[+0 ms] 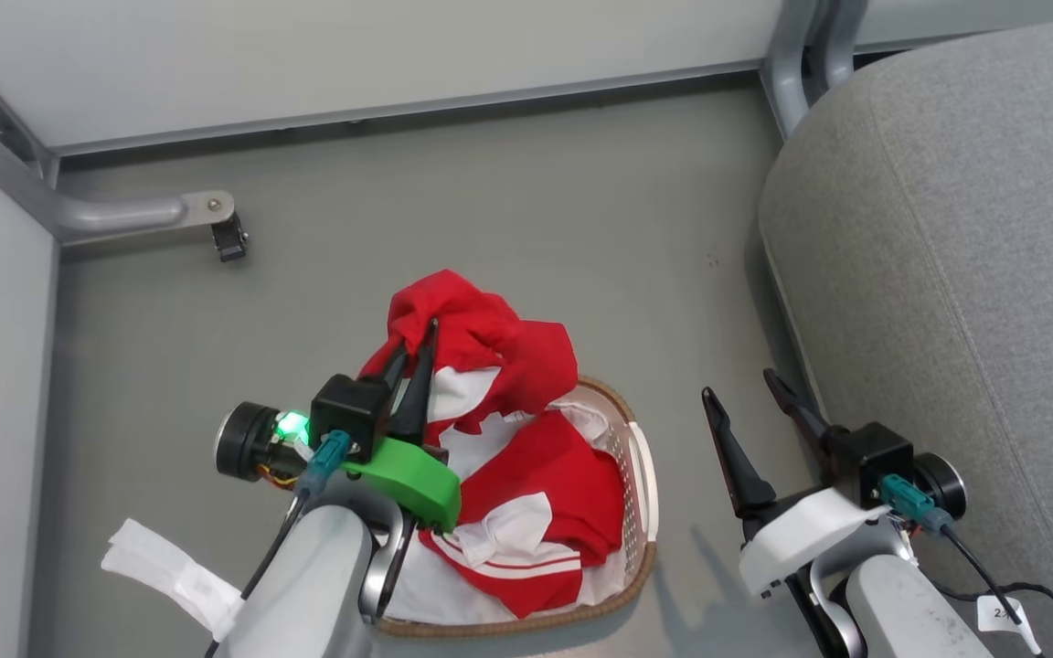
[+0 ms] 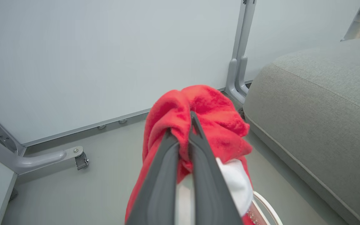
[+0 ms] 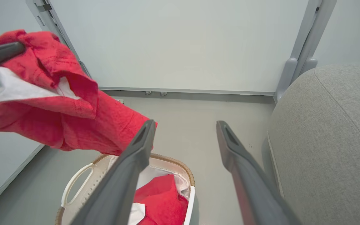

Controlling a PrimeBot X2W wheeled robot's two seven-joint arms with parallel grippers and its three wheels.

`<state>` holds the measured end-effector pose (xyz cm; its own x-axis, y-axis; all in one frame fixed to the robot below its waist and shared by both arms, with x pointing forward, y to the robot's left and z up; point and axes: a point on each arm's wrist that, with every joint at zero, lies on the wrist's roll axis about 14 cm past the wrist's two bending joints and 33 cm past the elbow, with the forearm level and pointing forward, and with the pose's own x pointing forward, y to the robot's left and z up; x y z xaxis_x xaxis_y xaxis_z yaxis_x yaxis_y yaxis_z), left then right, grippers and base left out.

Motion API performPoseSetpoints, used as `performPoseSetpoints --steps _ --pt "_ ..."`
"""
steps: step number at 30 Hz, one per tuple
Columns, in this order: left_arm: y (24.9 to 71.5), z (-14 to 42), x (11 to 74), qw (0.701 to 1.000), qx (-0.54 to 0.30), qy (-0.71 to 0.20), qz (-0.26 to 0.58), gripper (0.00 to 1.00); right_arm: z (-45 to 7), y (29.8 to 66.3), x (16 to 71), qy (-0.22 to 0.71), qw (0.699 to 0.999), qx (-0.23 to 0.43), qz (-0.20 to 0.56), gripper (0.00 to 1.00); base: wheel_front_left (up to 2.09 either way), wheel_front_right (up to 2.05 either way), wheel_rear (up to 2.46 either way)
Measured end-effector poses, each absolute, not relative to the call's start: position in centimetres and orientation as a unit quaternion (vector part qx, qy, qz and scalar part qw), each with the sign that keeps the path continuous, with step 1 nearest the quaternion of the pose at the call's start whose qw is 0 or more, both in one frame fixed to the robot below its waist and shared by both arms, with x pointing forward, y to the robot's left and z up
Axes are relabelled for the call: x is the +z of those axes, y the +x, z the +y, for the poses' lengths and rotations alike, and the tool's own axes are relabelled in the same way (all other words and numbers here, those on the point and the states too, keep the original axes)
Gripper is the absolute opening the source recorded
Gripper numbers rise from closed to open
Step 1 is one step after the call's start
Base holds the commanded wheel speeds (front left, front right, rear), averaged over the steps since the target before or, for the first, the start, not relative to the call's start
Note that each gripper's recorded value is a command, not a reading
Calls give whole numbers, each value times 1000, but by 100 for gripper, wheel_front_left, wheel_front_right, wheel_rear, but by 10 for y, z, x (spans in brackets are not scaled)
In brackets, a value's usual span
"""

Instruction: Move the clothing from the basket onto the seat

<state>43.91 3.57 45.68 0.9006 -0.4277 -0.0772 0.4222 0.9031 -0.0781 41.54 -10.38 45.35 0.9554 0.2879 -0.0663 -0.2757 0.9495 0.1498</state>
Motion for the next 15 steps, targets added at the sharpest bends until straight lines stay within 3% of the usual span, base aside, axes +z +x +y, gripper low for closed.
performPoseSetpoints --steps 15 --pt "420 -5 583 948 -288 -67 -121 0 -83 392 471 67 982 174 25 100 0 0 0"
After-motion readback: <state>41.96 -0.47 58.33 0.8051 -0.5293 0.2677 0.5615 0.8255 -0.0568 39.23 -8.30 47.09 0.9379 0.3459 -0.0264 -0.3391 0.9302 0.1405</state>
